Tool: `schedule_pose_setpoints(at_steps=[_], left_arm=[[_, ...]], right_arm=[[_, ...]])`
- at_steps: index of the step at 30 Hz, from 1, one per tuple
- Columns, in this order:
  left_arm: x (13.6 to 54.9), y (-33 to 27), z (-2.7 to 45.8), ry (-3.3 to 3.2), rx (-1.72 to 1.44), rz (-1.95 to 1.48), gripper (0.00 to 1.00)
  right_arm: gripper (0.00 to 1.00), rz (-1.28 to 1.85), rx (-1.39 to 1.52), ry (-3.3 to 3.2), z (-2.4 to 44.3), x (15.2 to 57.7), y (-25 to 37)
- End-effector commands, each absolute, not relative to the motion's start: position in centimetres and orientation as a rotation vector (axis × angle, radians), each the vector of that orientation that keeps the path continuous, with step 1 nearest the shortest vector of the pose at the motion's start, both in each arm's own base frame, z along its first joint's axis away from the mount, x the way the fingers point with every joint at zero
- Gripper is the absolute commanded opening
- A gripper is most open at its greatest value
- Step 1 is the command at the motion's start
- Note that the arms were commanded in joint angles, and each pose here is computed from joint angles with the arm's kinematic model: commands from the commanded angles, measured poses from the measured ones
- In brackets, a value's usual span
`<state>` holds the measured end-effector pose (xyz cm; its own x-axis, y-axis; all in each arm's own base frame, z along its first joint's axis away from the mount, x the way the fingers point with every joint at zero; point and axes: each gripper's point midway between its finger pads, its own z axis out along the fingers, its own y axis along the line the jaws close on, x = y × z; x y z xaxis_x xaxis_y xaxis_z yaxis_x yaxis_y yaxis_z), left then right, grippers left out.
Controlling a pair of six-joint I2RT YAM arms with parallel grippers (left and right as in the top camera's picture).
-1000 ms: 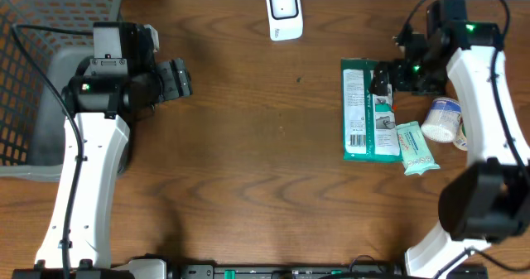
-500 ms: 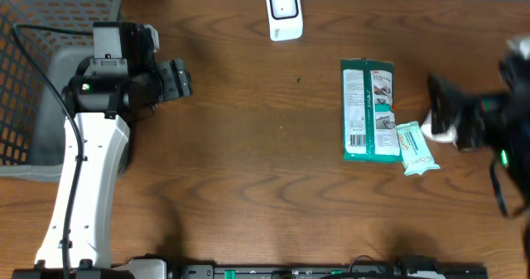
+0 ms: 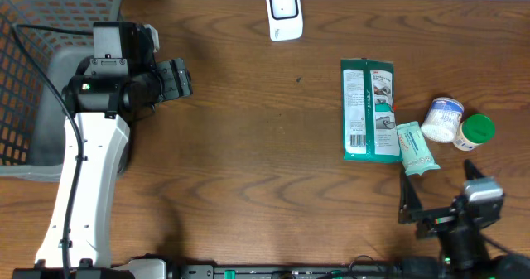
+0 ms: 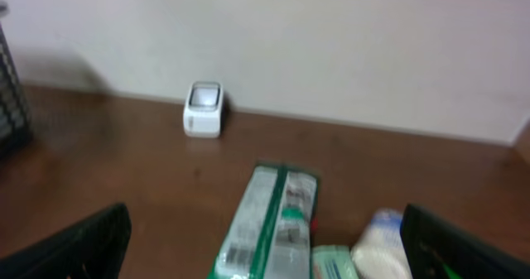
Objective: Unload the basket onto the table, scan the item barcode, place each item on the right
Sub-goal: 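Open the right gripper and retract it toward the front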
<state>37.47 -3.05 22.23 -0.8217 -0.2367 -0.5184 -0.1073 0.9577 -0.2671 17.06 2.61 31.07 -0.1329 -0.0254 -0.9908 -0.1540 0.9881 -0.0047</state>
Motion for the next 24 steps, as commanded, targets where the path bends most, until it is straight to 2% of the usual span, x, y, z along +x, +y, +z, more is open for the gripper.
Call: schedule_pose_setpoints(at_steps=[1, 7, 14, 17, 24], left_arm=[[37.5, -2.9, 22.2, 2.536, -0.234, -0.302, 0.84], [37.5, -2.9, 22.2, 2.536, -0.234, -0.302, 0.84], [37.5, -2.9, 22.2, 2.536, -0.234, -0.302, 0.85], [37.5, -2.9, 22.2, 2.536, -0.234, -0.302, 0.85], [37.5, -2.9, 22.2, 2.536, -0.234, -0.302, 0.84]], right_arm=[[0.99, 0.138, -0.106, 1.649, 28.6, 17.5, 2.7], [0.99, 0.116, -0.110, 1.417, 29.4, 20.7, 2.6], [0.99, 0.049, -0.038, 1.076, 31.7, 21.0, 1.0], [0.99, 0.031, -0.002, 1.073, 30.6, 21.3, 0.4], [0.99, 0.062, 0.111, 1.264, 24.8, 23.6, -0.8]])
